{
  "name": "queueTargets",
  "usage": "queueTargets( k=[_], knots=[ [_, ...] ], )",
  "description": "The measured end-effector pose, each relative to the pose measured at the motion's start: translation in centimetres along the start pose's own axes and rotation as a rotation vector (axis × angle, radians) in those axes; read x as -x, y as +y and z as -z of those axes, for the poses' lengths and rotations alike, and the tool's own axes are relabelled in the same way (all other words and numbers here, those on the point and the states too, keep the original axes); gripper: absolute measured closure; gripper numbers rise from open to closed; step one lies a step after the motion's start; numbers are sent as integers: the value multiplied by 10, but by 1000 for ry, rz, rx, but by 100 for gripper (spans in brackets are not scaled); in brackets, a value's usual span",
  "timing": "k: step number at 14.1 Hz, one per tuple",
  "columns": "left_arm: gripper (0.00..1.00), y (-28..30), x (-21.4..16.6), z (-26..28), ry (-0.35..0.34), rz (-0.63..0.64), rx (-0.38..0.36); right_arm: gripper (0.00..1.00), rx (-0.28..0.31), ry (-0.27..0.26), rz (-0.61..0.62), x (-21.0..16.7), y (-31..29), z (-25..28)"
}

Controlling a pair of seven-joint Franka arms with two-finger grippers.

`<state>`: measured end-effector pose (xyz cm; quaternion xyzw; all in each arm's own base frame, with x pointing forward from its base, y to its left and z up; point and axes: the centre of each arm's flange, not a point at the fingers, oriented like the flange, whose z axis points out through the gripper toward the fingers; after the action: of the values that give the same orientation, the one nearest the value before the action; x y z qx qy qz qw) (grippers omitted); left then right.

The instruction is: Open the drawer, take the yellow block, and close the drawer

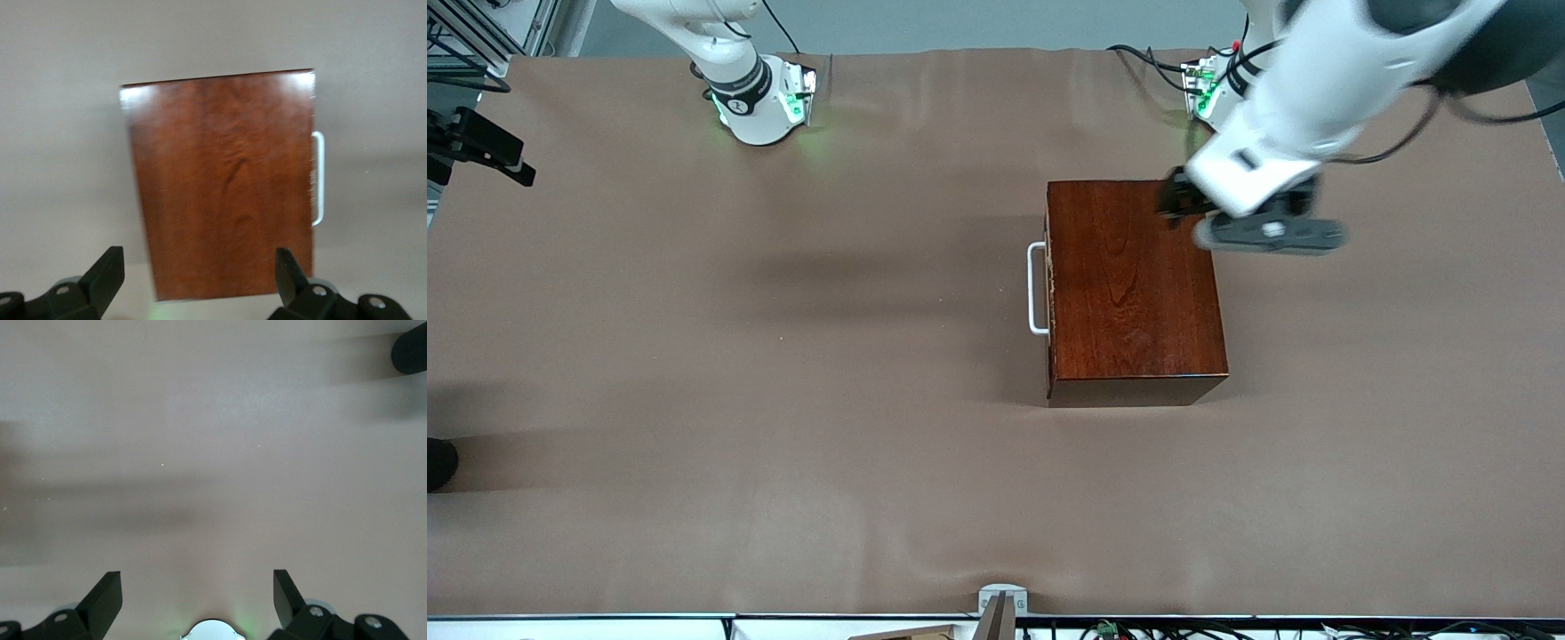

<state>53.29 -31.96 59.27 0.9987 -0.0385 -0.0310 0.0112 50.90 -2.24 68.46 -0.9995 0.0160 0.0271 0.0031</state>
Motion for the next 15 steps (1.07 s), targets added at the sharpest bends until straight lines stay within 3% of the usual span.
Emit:
queueTargets(
  k=[3,9,15],
  knots=[
    [0,78,2,-42,20,27,-13,0,0,-2,0,-1,0,-1],
    [0,199,18,-139,90,71,-116,0,0,-2,0,-1,0,-1],
    [0,241,23,-218,99,94,-191,0,0,-3,0,-1,0,-1]
  ],
)
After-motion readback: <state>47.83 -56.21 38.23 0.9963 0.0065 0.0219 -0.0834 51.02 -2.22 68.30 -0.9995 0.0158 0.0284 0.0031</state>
